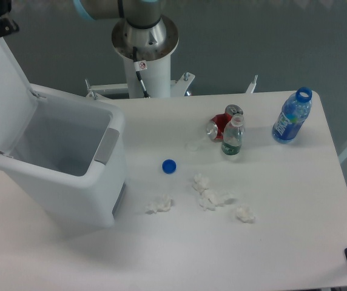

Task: Close the trash can
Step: 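Move the gripper over to the edge of the raised white lid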

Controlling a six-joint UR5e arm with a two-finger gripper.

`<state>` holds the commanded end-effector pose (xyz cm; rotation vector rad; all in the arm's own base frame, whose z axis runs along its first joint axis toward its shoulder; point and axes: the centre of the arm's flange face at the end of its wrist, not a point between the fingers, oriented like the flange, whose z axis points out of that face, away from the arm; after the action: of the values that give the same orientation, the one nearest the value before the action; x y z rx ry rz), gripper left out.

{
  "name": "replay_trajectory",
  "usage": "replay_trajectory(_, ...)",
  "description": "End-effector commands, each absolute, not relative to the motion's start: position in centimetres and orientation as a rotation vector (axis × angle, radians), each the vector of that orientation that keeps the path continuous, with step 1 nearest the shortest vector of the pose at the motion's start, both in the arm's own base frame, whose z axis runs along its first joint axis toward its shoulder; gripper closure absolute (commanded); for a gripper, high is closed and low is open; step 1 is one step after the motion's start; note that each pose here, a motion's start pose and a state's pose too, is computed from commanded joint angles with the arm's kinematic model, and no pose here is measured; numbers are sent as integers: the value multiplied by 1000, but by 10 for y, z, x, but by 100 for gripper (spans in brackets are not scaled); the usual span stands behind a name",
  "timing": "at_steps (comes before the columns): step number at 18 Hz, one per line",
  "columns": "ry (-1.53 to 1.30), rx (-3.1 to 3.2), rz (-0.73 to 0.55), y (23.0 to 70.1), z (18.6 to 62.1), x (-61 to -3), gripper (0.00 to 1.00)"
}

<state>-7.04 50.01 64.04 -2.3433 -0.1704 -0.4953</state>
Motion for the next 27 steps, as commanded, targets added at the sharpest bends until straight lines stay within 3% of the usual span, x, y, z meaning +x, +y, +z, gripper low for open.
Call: replay_trajectory(27,-185,-2381,-457,499,627,-75,87)
